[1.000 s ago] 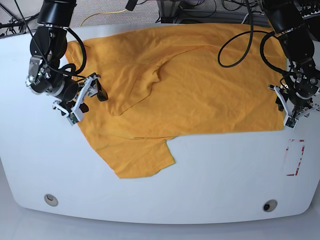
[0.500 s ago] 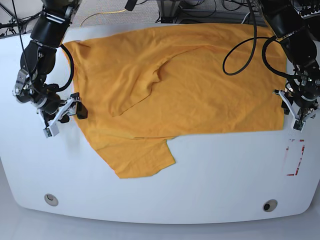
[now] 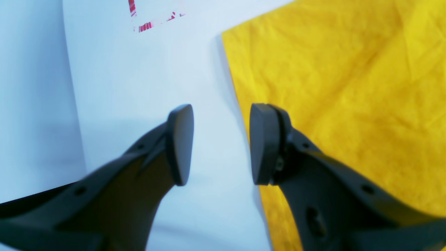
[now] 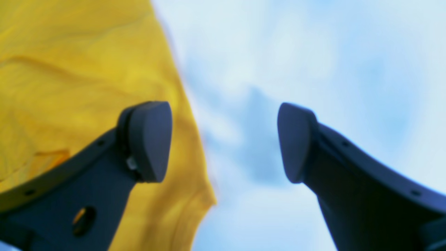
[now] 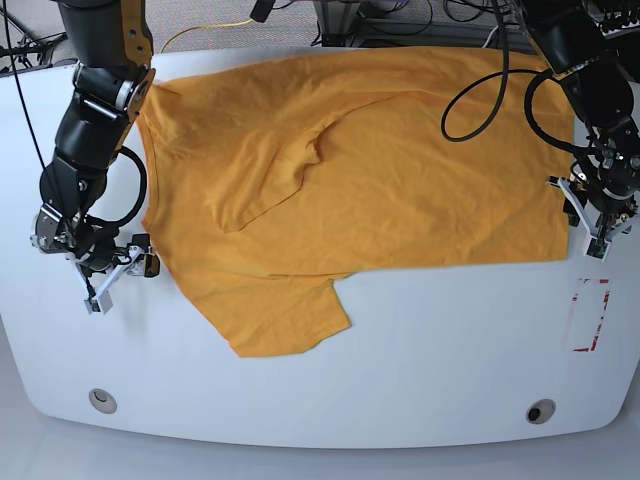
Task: Fold the T-shirt properly
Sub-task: 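Slide both grippers along the shirt's side edges and grasp the hem corners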
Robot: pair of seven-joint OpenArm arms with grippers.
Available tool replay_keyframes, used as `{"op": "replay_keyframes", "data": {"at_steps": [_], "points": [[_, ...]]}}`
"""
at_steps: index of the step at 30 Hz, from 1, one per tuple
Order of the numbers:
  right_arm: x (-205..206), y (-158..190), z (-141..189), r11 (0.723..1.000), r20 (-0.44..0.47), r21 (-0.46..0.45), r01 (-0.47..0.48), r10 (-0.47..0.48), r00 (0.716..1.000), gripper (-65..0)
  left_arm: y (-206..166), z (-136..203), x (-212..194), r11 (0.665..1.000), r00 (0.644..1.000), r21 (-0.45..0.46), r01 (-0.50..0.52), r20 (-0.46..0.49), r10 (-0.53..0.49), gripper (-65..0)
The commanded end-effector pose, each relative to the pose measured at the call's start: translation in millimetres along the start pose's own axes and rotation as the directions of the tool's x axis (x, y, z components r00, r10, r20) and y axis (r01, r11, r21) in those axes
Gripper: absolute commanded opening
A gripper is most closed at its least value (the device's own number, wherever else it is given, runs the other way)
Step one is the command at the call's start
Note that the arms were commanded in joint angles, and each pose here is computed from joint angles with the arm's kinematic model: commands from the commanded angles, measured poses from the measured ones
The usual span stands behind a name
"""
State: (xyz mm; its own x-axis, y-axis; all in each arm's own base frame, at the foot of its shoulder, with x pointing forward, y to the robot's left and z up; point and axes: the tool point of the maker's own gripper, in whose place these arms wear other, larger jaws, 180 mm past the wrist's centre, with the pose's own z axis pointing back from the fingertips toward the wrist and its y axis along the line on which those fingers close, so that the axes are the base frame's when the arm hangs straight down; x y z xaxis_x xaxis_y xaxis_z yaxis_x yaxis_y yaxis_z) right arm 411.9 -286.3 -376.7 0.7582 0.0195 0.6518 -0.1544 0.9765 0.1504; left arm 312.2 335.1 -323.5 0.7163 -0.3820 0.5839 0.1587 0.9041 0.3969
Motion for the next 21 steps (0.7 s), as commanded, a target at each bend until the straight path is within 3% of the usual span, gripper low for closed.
{"op": "replay_keyframes", "data": {"at_steps": [1, 8, 17, 21], "points": [[19, -6, -7, 1.0, 0.066, 0.005, 0.018, -0.019, 0.998, -20.5, 16, 8, 14, 0.999, 0.999, 0.042, -0.002, 0.048, 0.0, -40.0], [9, 11, -30, 0.993, 0.063, 0.073, 0.091, -0.095, 0.993, -20.5, 18, 8, 12, 0.999, 0.999, 0.045, -0.007, 0.047, 0.005, -40.0], [16, 75, -57, 0.983, 0.048, 0.18, 0.04, -0.049, 0.998, -20.5, 20, 7, 14, 0.999, 0.999, 0.049, -0.013, 0.05, 0.011, -40.0], [25, 90, -62, 0.978, 0.094, 0.207, 0.04, -0.06, 0.994, -20.6, 36, 9, 27, 0.995, 0.995, 0.078, -0.055, 0.086, 0.048, -39.9]]}}
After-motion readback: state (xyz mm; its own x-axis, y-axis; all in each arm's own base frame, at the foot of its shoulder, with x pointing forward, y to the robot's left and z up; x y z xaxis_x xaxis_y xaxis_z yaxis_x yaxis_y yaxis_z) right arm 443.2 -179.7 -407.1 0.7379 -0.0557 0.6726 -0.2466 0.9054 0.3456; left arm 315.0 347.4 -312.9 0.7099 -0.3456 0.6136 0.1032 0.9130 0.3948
